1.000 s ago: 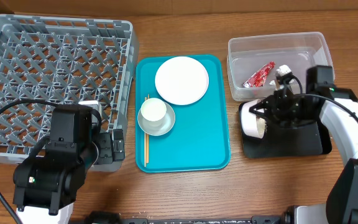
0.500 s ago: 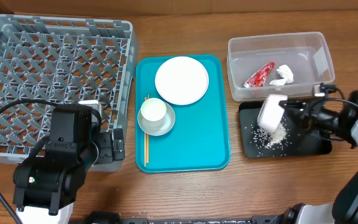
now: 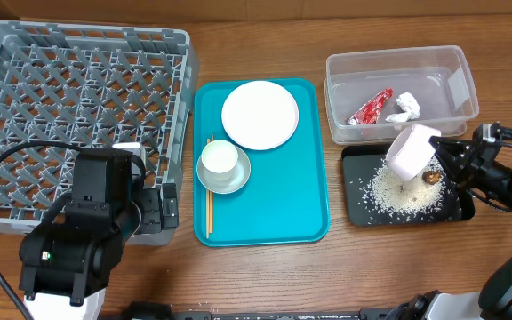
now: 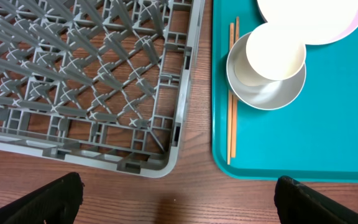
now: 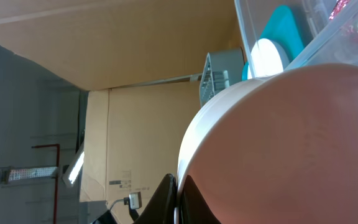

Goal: Sort waste into correct bins and load items into the dishwasher
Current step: 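Tip the rice bowl over the black tray to dump the food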

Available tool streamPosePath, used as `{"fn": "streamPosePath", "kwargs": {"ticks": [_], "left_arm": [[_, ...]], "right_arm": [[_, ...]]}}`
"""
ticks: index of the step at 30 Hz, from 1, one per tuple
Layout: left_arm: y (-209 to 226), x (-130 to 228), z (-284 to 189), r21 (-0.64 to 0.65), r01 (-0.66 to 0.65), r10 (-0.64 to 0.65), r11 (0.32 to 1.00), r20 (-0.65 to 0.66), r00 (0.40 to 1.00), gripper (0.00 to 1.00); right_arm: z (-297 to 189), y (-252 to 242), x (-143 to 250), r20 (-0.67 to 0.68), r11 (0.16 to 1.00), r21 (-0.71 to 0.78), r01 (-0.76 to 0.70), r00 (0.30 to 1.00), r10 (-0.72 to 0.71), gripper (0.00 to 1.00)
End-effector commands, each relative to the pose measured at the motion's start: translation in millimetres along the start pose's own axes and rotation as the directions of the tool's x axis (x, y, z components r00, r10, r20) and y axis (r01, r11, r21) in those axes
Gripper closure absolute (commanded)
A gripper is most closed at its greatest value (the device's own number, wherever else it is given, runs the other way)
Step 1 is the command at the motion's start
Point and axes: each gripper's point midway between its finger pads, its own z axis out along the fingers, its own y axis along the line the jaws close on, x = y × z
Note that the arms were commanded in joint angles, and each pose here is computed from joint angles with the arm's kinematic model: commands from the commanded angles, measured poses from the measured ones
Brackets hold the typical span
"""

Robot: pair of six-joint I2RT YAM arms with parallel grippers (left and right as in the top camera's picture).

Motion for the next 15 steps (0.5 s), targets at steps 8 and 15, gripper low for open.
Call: {"fn": "streamPosePath", "kwargs": {"ticks": [8,15], "left_arm": [[4.3,-6.4,-4.6,-0.016,0.033,-0.032,0.999,0.025,0.999,0.00],[4.3,-6.6,-4.6,-0.016,0.033,-0.032,0.999,0.026,0.999,0.00]], "right_arm": [[-1.4,9.9,3.0,-0.001,0.999,-0.043,0.000,1.000,0.000,0.96],[5.9,-27.1,9.7,-0.015,0.985,0.173,-0.026,0.999,0.029,0.96]]}}
